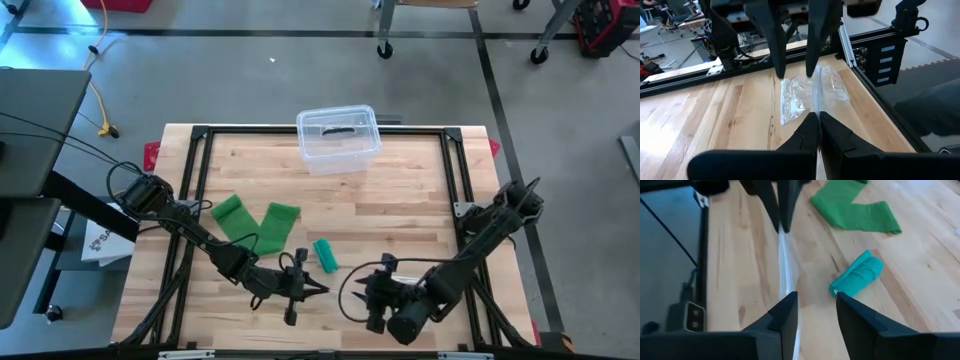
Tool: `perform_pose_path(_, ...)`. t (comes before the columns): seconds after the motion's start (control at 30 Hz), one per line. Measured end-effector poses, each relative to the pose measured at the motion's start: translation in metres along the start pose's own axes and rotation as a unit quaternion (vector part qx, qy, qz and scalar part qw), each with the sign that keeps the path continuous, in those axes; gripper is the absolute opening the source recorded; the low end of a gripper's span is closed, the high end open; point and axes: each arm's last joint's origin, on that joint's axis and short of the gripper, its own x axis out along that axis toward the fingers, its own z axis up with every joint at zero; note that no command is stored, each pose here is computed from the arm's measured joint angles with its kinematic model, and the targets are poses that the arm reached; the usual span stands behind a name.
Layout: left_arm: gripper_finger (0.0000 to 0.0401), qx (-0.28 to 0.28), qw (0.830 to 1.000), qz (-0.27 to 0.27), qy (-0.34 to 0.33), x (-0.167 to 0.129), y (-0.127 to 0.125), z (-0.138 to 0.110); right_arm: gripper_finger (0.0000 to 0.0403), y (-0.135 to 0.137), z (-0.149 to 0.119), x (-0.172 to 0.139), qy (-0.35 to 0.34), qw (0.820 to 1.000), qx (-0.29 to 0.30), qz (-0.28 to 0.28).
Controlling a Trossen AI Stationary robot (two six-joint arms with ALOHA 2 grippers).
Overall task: Roll bandage
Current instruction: Open the transparent zip bag
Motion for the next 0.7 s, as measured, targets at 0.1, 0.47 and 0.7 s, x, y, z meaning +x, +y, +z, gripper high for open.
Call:
perform_pose_path(0.1,0.0001,0.007,1.0,0.0,-0.001,0.0,0.0,0.0,0.0126,0.001,0.004,-0.008,-0.012,1.0,0.011,0.015)
perform_pose_path(0.47,0.0001,0.011,1.0,-0.002,-0.005,-0.001,-0.002,0.001,0.0126,0.02,-0.004,-0.034,-0.037,0.996,0.031,0.072)
perform_pose_path(0.7,0.0001,0.01,1.0,-0.001,-0.017,-0.001,-0.001,0.004,0.0126,0.025,-0.011,-0.043,-0.059,0.996,0.032,0.063)
